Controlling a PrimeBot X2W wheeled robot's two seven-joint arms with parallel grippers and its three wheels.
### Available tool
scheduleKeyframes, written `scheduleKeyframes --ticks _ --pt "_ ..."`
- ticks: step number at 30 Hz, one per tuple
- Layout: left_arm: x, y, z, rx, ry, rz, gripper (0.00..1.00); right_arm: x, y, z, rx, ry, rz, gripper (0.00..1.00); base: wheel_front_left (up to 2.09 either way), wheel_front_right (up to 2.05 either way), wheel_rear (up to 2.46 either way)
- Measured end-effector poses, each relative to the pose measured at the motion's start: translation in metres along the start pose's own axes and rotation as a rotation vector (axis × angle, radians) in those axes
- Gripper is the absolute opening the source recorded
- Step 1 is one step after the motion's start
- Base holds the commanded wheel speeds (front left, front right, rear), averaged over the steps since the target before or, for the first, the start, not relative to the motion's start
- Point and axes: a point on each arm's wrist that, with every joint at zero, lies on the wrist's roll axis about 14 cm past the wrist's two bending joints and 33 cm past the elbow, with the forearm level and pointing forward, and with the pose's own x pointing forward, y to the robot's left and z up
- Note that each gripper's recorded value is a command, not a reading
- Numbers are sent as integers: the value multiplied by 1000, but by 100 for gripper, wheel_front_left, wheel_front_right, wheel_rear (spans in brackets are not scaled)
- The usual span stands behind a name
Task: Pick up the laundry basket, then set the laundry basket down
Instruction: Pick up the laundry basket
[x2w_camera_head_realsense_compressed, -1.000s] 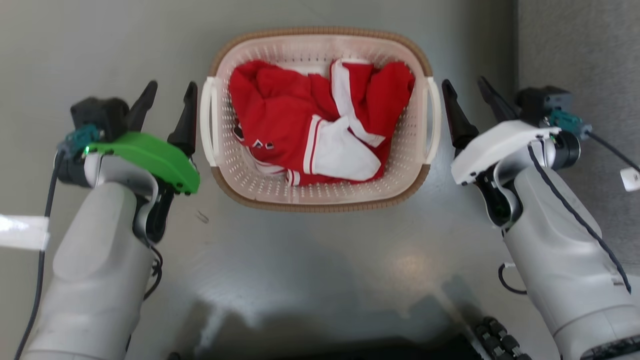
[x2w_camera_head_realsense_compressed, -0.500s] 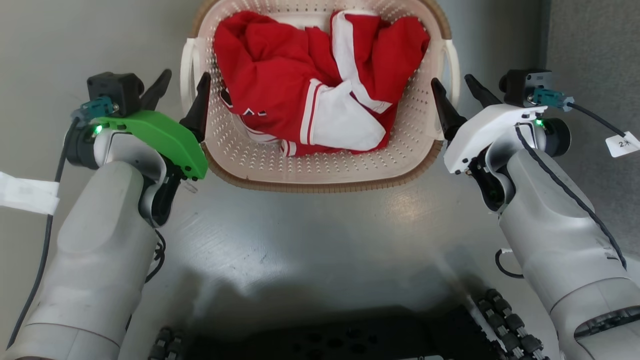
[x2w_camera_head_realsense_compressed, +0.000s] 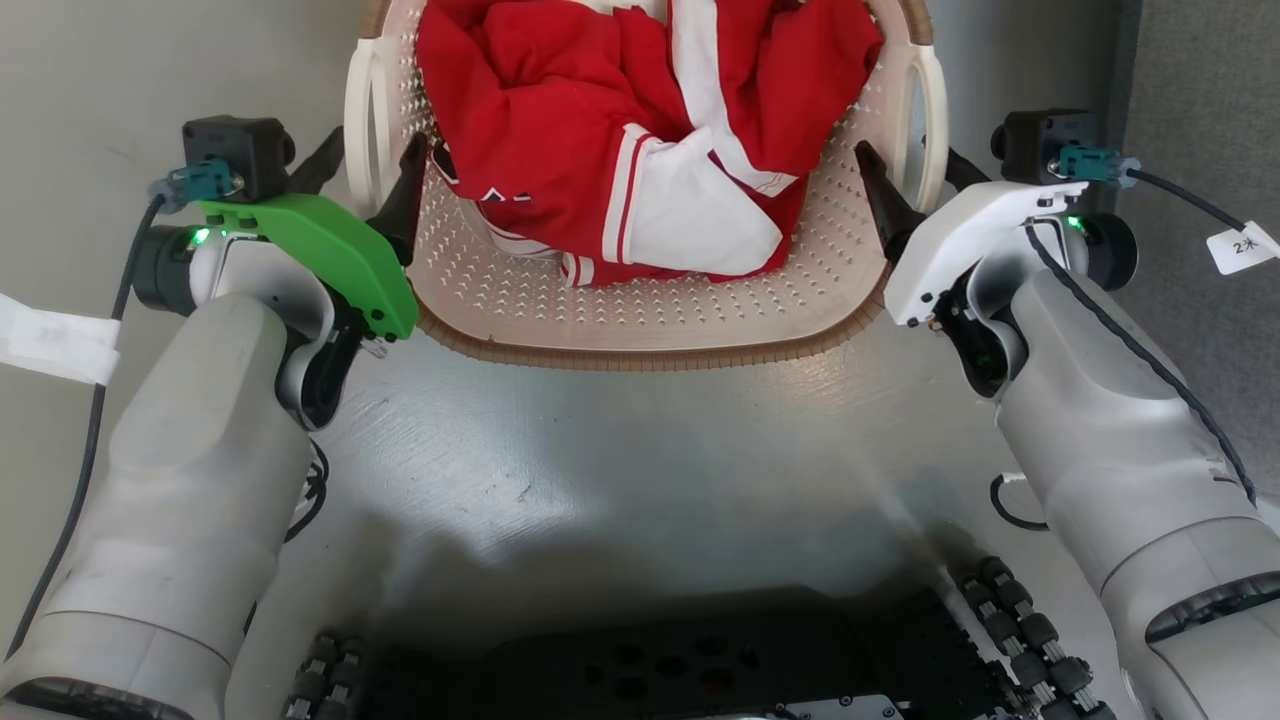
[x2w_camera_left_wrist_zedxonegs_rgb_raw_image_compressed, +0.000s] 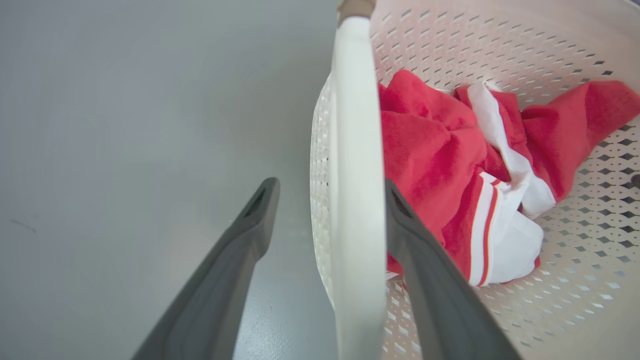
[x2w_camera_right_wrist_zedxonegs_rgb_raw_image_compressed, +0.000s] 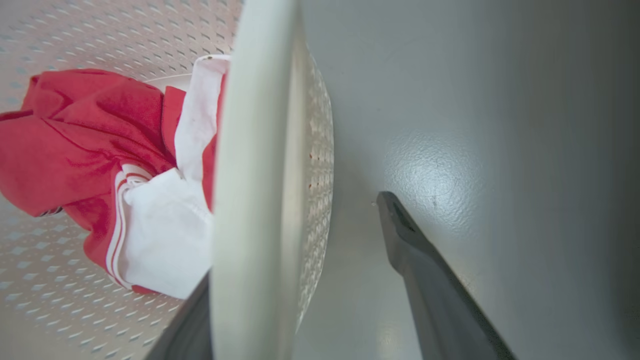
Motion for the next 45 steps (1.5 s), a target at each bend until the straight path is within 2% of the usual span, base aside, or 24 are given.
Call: scheduleKeyframes --ticks 2,3,5,6,7,25,45 --pt "0 0 -3 0 9 0 99 1 2 -2 8 7 5 71 0 0 0" --pt "0 1 -5 -1 14 1 91 1 3 -3 8 8 8 50 0 0 0" --pt "-1 1 -7 6 18 0 47 3 5 -1 6 3 15 13 0 0 0" --pt "-1 0 -7 1 19 -1 39 4 7 1 4 1 23 0 0 0 0" --pt "0 0 -6 -5 18 -2 0 5 8 3 2 -3 31 0 0 0 0" --pt "-13 -17 4 -6 -4 -24 0 -7 24 21 7 -47 52 0 0 0 0" --pt "-66 -58 28 -5 -28 -46 0 -66 39 56 -42 -83 49 0 0 0 0"
